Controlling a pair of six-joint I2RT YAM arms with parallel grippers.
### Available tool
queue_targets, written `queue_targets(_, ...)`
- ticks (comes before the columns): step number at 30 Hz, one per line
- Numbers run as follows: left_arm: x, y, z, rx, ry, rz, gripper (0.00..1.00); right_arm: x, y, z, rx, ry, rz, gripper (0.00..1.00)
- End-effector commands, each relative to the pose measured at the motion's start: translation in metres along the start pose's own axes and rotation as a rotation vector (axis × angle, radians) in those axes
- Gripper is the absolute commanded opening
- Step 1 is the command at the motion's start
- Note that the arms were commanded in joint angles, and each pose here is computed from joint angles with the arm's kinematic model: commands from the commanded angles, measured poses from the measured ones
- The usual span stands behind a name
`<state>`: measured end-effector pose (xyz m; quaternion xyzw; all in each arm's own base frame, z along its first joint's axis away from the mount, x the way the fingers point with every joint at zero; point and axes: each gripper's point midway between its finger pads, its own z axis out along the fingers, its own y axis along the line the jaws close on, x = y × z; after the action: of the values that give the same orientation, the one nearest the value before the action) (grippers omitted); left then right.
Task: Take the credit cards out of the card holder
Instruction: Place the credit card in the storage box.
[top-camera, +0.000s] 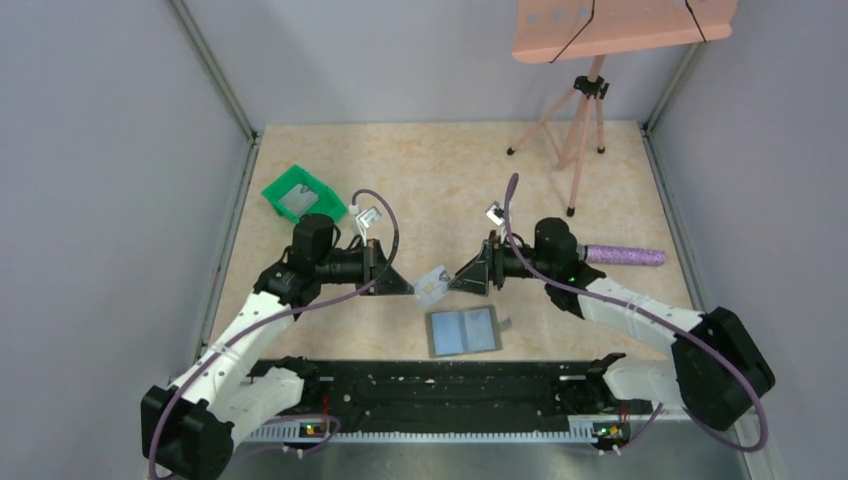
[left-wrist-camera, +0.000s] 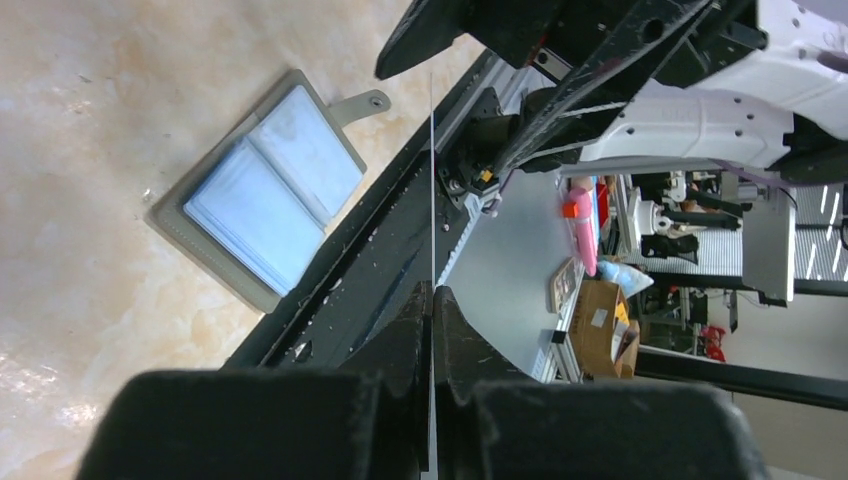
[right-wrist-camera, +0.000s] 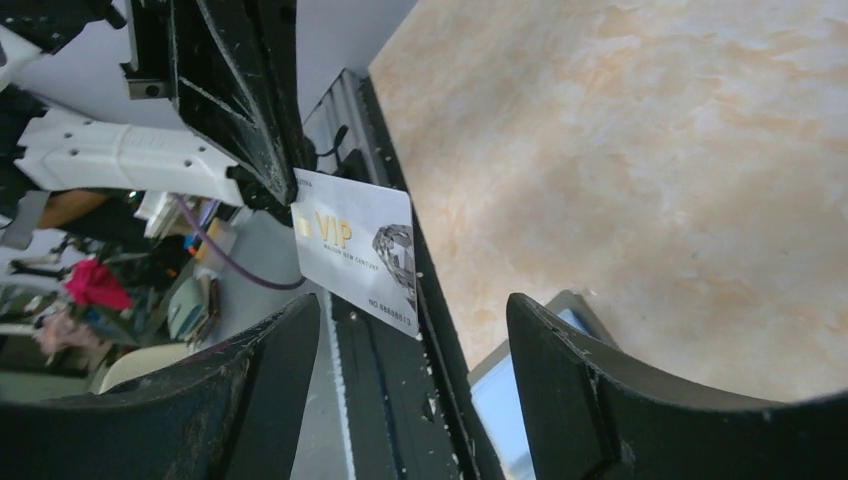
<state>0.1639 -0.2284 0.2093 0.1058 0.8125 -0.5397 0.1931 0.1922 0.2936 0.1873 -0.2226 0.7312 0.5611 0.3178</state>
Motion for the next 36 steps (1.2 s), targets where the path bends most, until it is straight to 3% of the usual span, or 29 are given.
queue_targets(1, 0.0, -0.019, -0.003, 0.095, 0.01, 0.078, 0.0, -0.014, 0.037, 0.005, -0.244, 0.007, -0.065, 0.67)
queue_targets(7, 0.002, -0.022, -0.005, 0.108, 0.015, 0.088, 0.0, -0.004, 0.034, 0.008, -0.275, 0.025, -0.012, 0.59)
queue_targets(10, 0.002, -0.022, -0.004, 0.112, 0.024, 0.081, 0.0, -0.007, 0.043, 0.006, -0.319, 0.005, 0.014, 0.39)
queue_targets(13, 0.001, -0.023, -0.005, 0.105, 0.021, 0.077, 0.0, -0.01, 0.046, 0.004, -0.337, -0.014, 0.044, 0.06)
queue_targets(14, -0.002, -0.024, -0.005, 0.098, 0.012, 0.079, 0.02, -0.011, 0.048, 0.004, -0.343, -0.024, 0.061, 0.0)
queue_targets(18, -0.013, -0.022, -0.008, 0.044, -0.053, 0.081, 0.36, -0.022, 0.056, -0.003, -0.354, -0.113, 0.113, 0.0)
queue_targets(20, -0.022, -0.026, -0.01, 0.035, -0.113, 0.099, 0.45, -0.03, 0.052, -0.003, -0.314, -0.171, 0.155, 0.0)
queue_targets(28, -0.038, -0.035, -0.008, 0.121, -0.25, 0.06, 0.47, -0.044, 0.052, -0.014, -0.281, -0.301, 0.248, 0.0)
queue_targets(36, -0.035, -0.034, -0.003, 0.152, -0.248, 0.063, 0.45, -0.047, 0.052, -0.02, -0.287, -0.346, 0.292, 0.0)
